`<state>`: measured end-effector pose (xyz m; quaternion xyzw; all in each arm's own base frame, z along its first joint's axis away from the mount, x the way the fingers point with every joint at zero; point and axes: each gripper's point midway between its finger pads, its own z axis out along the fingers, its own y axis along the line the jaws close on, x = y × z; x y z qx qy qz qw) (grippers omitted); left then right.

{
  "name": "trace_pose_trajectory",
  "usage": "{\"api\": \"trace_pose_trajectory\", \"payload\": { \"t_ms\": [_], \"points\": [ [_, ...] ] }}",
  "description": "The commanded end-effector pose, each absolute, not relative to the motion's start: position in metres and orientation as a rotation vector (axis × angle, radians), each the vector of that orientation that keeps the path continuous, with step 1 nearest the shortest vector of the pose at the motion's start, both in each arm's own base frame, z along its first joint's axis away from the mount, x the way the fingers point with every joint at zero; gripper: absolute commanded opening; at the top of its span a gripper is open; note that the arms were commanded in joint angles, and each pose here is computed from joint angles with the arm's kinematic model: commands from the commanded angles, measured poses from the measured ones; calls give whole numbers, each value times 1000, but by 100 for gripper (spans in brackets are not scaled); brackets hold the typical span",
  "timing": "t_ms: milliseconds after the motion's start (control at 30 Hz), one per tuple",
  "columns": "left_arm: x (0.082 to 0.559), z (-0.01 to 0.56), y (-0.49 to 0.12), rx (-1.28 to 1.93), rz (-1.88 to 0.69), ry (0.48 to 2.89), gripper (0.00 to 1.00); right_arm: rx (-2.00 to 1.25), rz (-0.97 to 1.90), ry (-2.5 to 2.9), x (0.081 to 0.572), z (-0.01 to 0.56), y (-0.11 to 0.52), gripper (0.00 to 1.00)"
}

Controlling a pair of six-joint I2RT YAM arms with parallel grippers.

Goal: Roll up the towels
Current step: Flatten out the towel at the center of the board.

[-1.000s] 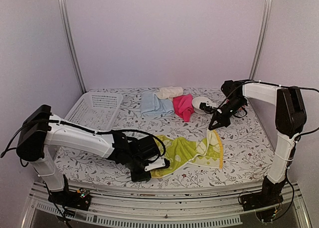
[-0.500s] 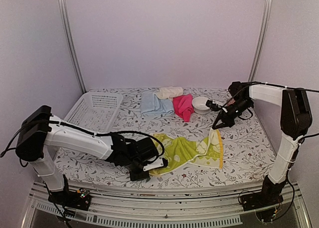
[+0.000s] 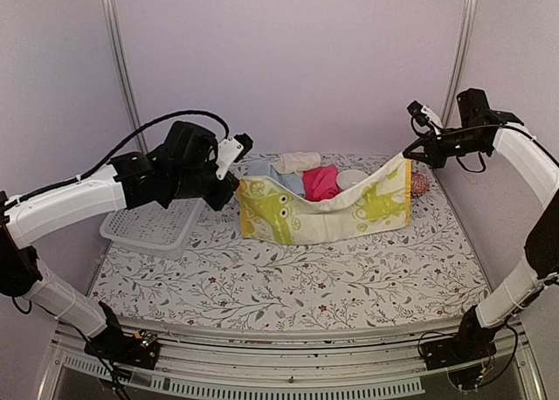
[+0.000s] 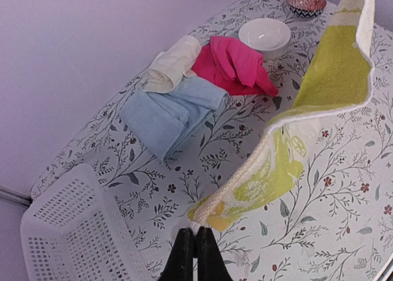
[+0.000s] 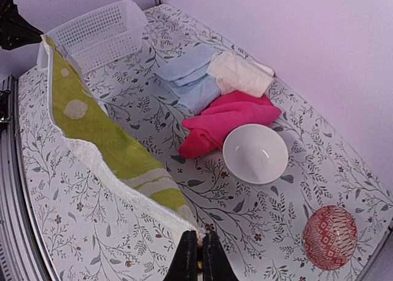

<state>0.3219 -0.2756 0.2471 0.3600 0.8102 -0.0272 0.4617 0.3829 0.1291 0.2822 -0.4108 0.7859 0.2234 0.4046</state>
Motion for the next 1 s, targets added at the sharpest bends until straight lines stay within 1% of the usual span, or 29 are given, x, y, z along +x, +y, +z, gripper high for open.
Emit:
{"api": "trace_pose_trajectory", "payload": {
  "t_ms": [0,133,233,300,367,500,600,700,767,800,867,967],
  "points": [
    [331,295,-266,765,-58,1955,0,-943,466,1911,378,336,120,2],
    [327,330,-258,708,-87,1923,0,-909,398,1881,362,357,113,2],
    [318,344,-247,665,-102,1917,0,-869,352,1872,346,369,106,2],
    [305,353,-242,654,-148,1905,0,-843,333,1875,333,373,102,2],
    [288,350,-243,681,-221,1901,0,-851,332,1872,315,371,102,2],
    [243,338,-252,793,-336,1875,0,-967,417,1829,258,353,115,2],
    [198,325,-268,937,-436,1836,0,-1072,508,1807,218,332,123,2],
    [177,316,-271,948,-518,1847,0,-1135,574,1815,191,305,127,2],
    [181,304,-269,917,-499,1882,0,-1138,565,1844,194,289,124,2],
    [189,297,-266,889,-450,1905,0,-1127,543,1866,201,281,121,2],
    [206,277,-267,871,-381,1965,0,-1047,478,1949,226,268,110,2],
    [252,242,-270,817,-371,2099,0,-930,400,2091,272,241,92,2]
  ]
}}
